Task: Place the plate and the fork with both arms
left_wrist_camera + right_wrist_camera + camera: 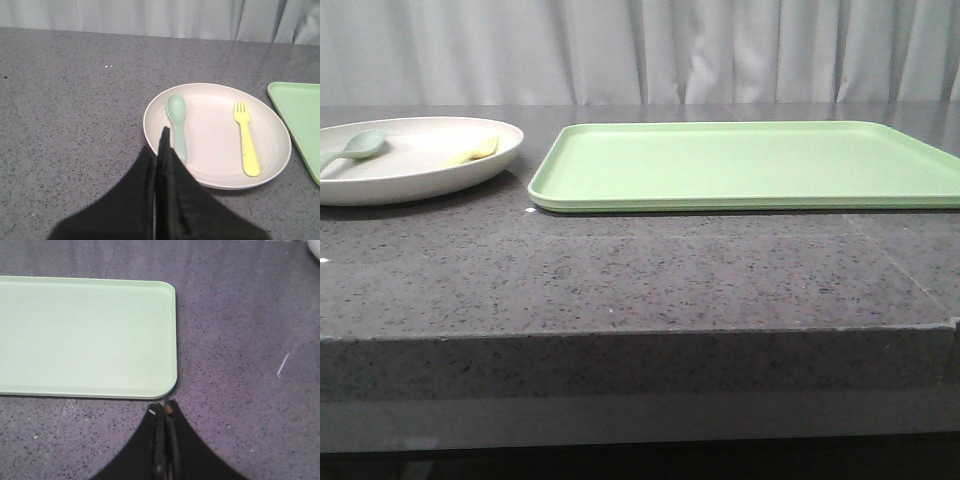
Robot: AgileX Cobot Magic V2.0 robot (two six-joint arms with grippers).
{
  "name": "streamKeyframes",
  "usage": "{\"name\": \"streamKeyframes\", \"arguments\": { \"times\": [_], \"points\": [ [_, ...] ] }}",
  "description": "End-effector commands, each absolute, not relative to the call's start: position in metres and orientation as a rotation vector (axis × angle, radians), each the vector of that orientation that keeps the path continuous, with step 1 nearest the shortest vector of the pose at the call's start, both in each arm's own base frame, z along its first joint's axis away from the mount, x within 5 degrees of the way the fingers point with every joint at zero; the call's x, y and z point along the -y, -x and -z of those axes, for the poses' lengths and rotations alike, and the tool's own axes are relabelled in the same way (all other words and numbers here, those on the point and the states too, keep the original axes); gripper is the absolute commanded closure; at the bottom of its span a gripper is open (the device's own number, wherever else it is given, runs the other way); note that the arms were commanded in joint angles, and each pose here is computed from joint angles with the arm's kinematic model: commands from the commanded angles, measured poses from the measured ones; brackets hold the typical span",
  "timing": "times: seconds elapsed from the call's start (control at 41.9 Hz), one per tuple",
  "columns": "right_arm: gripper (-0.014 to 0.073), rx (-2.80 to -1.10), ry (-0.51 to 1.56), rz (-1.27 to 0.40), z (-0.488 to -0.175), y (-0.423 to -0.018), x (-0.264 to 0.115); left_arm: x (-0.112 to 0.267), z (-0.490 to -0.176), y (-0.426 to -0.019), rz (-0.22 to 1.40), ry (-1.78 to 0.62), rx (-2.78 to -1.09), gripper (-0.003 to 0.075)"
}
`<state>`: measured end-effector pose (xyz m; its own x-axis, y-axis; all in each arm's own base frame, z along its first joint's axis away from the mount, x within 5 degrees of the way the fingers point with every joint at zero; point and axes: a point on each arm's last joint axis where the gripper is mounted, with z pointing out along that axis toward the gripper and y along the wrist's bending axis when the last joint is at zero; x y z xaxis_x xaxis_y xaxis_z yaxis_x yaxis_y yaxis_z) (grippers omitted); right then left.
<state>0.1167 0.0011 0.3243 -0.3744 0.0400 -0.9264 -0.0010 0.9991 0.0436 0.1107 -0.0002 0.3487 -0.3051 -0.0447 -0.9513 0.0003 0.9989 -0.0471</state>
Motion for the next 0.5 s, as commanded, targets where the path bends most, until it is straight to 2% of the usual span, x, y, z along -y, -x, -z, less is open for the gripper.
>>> {"name": "streamKeyframes", "arguments": {
  "times": [0.0,0.072,0.143,0.215,0.287,0.358,0.478],
  "points": [
    [0.065,-1.853,-0.028,-0.03,-0.3409,-0.1199,0.0,-0.0001,-0.3667,-0.1131,0.042,0.034,-1.771,0.0727],
    [0.0568,-1.85,-0.028,-0.03,-0.3411,-0.1199,0.0,-0.0003,-0.3668,-0.1131,0.038,0.032,-1.77,0.0646],
    [0.0417,-1.85,-0.028,-0.03,-0.3411,-0.1199,0.0,-0.0009,-0.3669,-0.1131,0.022,0.025,-1.768,0.0467],
    [0.0221,-1.85,-0.028,-0.03,-0.3411,-0.1199,0.0,-0.0018,-0.3671,-0.1132,-0.004,0.012,-1.767,0.0279],
    [0.0091,-1.849,-0.028,-0.03,-0.3412,-0.12,0.0,-0.0019,-0.3682,-0.1134,-0.005,0.012,-1.754,0.0144],
    [0.0027,-1.849,-0.028,-0.03,-0.3412,-0.12,0.0,-0.002,-0.3684,-0.1134,-0.005,0.012,-1.752,0.0115],
    [0.0022,-1.849,-0.028,-0.03,-0.3412,-0.12,0.0,-0.002,-0.3684,-0.1134,-0.005,0.012,-1.752,0.0135]
  ]
}}
